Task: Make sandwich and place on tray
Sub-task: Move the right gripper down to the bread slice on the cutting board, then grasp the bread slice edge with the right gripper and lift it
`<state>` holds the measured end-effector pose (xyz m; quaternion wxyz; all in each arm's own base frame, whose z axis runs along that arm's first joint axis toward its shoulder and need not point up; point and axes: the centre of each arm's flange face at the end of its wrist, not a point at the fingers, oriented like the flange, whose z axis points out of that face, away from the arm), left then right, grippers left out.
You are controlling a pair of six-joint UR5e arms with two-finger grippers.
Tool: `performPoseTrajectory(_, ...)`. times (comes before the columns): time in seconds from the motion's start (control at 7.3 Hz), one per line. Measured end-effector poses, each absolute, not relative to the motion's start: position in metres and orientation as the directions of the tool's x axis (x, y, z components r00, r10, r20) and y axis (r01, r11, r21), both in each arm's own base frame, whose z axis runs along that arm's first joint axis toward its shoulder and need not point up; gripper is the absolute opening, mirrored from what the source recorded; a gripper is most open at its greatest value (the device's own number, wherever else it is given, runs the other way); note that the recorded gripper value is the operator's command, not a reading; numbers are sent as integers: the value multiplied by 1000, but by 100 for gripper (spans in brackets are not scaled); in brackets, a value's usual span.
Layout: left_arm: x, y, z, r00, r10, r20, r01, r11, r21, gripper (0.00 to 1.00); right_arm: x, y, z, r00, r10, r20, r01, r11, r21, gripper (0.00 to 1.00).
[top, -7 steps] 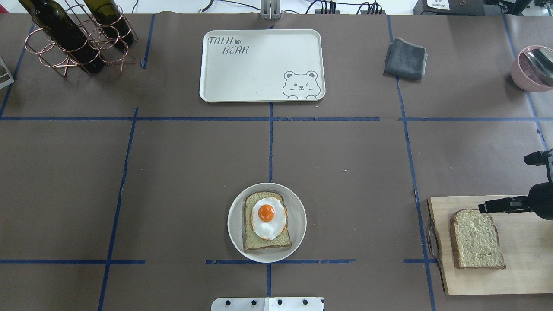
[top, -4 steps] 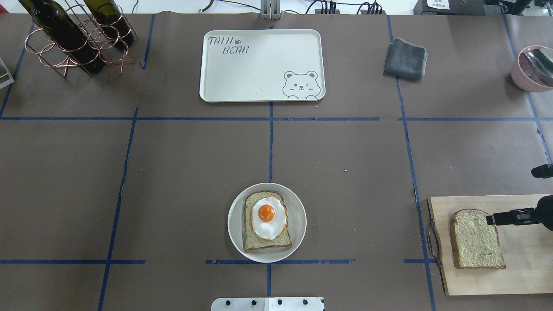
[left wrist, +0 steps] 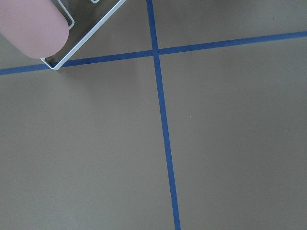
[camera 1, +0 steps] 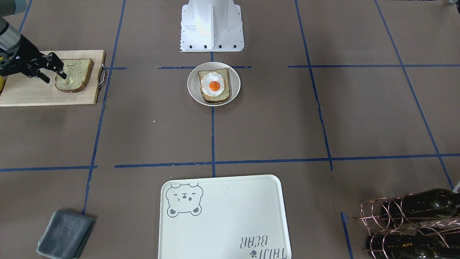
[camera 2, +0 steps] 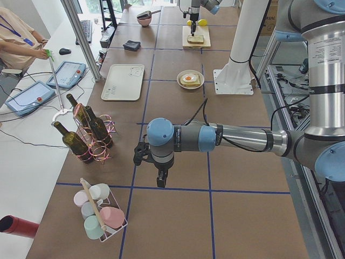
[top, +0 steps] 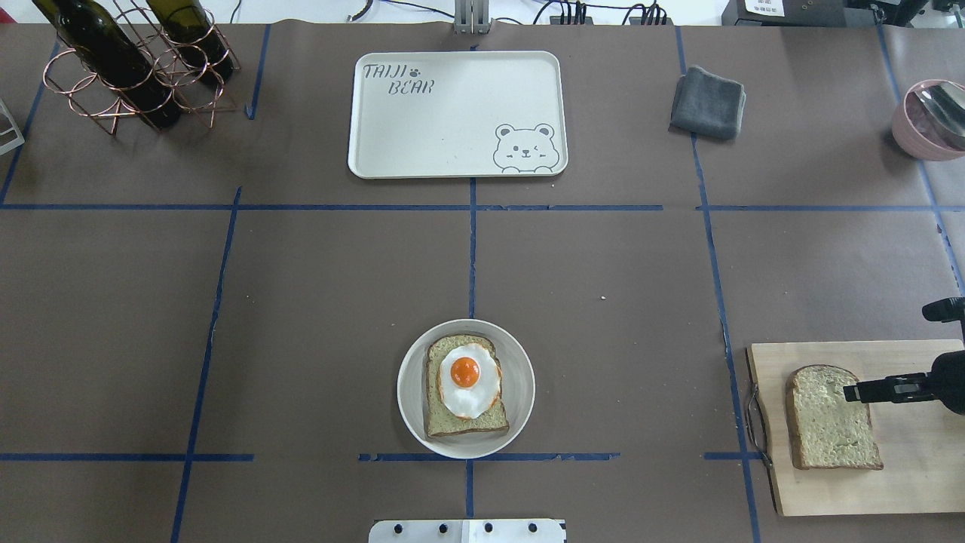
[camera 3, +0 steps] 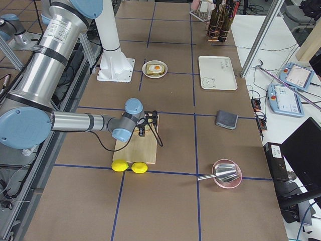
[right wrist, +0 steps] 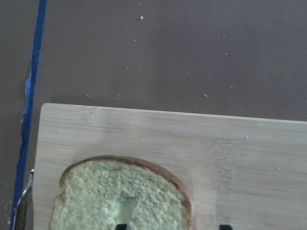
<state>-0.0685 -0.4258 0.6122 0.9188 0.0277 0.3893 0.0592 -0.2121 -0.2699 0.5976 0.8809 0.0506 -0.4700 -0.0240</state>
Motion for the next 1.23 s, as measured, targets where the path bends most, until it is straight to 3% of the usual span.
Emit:
performPoseTrajectory(0.27,-68,-426,612,690,130,-712,-87,991,97,100,-214,-268,597,555,-93,827,-6,993,115,50)
performPoseTrajectory(0.55,-68,-426,612,690,131,-712,-87,991,98,100,-214,-267,598,555,-93,827,-6,993,115,0)
performPoseTrajectory(1.23,-68,-426,612,690,131,-712,-88,991,98,100,-213,-266,595,540,-106,835,0,992,126,0)
